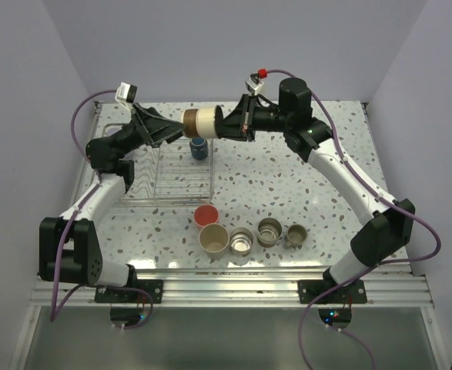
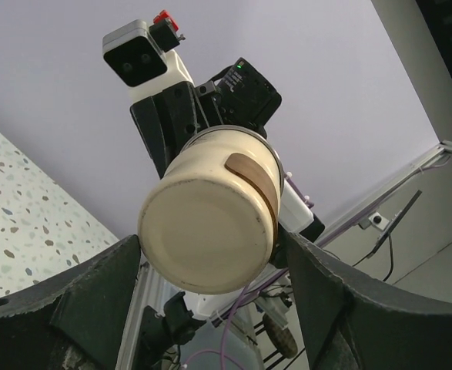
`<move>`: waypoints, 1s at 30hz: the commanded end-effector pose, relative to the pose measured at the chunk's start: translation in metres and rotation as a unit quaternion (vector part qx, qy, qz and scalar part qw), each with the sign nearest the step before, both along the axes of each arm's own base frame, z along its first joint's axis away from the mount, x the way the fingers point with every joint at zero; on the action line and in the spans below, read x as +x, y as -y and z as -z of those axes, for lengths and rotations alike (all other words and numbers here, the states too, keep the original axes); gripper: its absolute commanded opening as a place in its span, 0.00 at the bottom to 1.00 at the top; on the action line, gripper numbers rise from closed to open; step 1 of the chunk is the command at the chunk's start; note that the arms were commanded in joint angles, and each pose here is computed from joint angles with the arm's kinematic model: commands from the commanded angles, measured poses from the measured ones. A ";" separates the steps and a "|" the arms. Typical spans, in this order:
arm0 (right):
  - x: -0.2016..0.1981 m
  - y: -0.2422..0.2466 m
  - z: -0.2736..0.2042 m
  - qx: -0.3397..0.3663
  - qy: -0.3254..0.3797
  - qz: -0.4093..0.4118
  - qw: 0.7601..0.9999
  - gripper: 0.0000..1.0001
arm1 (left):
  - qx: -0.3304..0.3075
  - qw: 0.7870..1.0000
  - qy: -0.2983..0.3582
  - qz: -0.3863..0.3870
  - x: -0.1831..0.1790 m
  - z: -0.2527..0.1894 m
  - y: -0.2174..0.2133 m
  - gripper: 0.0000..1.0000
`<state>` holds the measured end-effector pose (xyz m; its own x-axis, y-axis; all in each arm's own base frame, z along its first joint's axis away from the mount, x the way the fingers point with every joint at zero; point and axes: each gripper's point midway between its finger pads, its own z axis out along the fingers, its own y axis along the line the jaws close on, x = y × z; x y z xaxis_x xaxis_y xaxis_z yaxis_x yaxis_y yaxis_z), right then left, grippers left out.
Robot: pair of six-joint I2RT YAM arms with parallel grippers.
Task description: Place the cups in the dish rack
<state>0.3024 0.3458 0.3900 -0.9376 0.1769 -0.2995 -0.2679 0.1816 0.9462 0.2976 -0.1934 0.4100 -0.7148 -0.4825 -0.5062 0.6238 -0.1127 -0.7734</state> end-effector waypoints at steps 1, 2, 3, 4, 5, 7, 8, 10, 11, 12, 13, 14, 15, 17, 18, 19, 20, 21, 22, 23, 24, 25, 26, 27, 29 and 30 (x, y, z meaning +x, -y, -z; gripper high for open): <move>-0.003 -0.001 0.010 -0.017 0.004 -0.007 1.000 0.00 | -0.017 0.985 0.169 0.008 -0.042 -0.039 0.000 0.79; -0.003 -0.002 0.010 -0.018 0.004 -0.005 1.000 0.00 | -0.017 0.985 0.169 0.009 -0.043 -0.039 0.000 0.77; -0.003 -0.003 0.012 -0.019 0.003 -0.007 1.000 0.00 | -0.015 0.986 0.167 0.011 -0.043 -0.038 0.001 0.76; -0.003 -0.004 0.011 -0.019 0.005 -0.006 1.000 0.00 | -0.014 0.986 0.167 0.012 -0.044 -0.038 0.002 0.74; -0.004 -0.005 0.012 -0.019 0.003 -0.009 1.000 0.00 | -0.012 0.986 0.168 0.012 -0.045 -0.038 0.003 0.73; -0.005 -0.007 0.011 -0.023 0.007 -0.013 1.000 0.00 | -0.005 0.987 0.159 0.013 -0.042 -0.036 0.006 0.73; -0.006 -0.009 0.012 -0.025 0.011 -0.016 0.999 0.00 | -0.002 0.986 0.164 0.009 -0.043 -0.036 0.006 0.73; -0.009 -0.010 0.012 -0.027 0.012 -0.018 0.999 0.00 | 0.003 0.988 0.156 0.007 -0.041 -0.035 0.008 0.80; -0.010 -0.011 0.013 -0.029 0.012 -0.019 0.999 0.00 | 0.005 0.987 0.159 0.006 -0.041 -0.035 0.008 0.81; -0.011 -0.011 0.015 -0.031 0.013 -0.020 0.999 0.00 | 0.005 0.988 0.157 0.006 -0.040 -0.035 0.008 0.81; -0.011 -0.010 0.015 -0.033 0.012 -0.019 0.999 0.00 | 0.005 0.987 0.159 0.005 -0.041 -0.036 0.008 0.82; -0.010 -0.010 0.016 -0.034 0.012 -0.017 0.999 0.00 | 0.006 0.987 0.159 0.006 -0.042 -0.036 0.008 0.82; -0.011 -0.010 0.019 -0.037 0.009 -0.018 0.999 0.00 | 0.007 0.987 0.159 0.006 -0.042 -0.036 0.008 0.82; -0.011 -0.009 0.018 -0.037 0.011 -0.014 0.999 0.00 | 0.009 0.987 0.162 0.004 -0.042 -0.035 0.009 0.78; -0.011 -0.009 0.018 -0.037 0.011 -0.015 0.999 0.00 | 0.011 0.988 0.155 0.003 -0.040 -0.034 0.009 0.74; -0.011 -0.009 0.019 -0.038 0.009 -0.013 0.999 0.00 | 0.012 0.988 0.155 0.001 -0.040 -0.033 0.009 0.72; -0.011 -0.009 0.020 -0.039 0.010 -0.014 0.999 0.00 | 0.015 0.987 0.158 -0.002 -0.040 -0.033 0.009 0.70; -0.010 -0.008 0.020 -0.040 0.010 -0.013 0.999 0.00 | 0.016 0.988 0.155 -0.003 -0.039 -0.033 0.009 0.59; -0.011 -0.008 0.020 -0.041 0.010 -0.014 0.999 0.00 | 0.017 0.988 0.155 -0.004 -0.039 -0.032 0.009 0.50; -0.011 -0.009 0.021 -0.041 0.012 -0.014 0.999 0.00 | 0.019 0.987 0.160 -0.007 -0.040 -0.033 0.009 0.39; -0.011 -0.008 0.020 -0.041 0.014 -0.014 0.999 0.00 | 0.027 0.990 0.139 -0.011 -0.033 -0.029 0.010 0.12; -0.012 -0.008 0.021 -0.045 0.013 -0.015 0.999 0.00 | 0.038 0.991 0.125 -0.018 -0.027 -0.025 0.010 0.00; -0.012 -0.006 0.019 -0.051 0.027 -0.016 0.998 0.00 | 0.058 0.984 0.160 -0.047 -0.022 -0.029 0.010 0.00; -0.012 -0.004 0.020 -0.060 0.030 -0.015 0.998 0.03 | 0.086 0.991 0.087 -0.061 -0.004 -0.011 0.010 0.00; -0.011 0.005 0.030 -0.097 0.035 -0.005 0.995 0.48 | 0.136 0.977 0.122 -0.110 0.007 -0.014 0.006 0.00; -0.001 0.011 0.025 -0.119 0.056 0.029 0.991 0.62 | 0.161 0.977 0.070 -0.122 0.018 0.004 0.003 0.00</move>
<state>0.2953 0.3476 0.3645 -0.9260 0.1297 -0.3545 -0.3055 0.2943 0.9056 0.2965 -0.2045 0.4081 -0.6043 -0.4404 -0.6640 0.7139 0.0708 -0.6966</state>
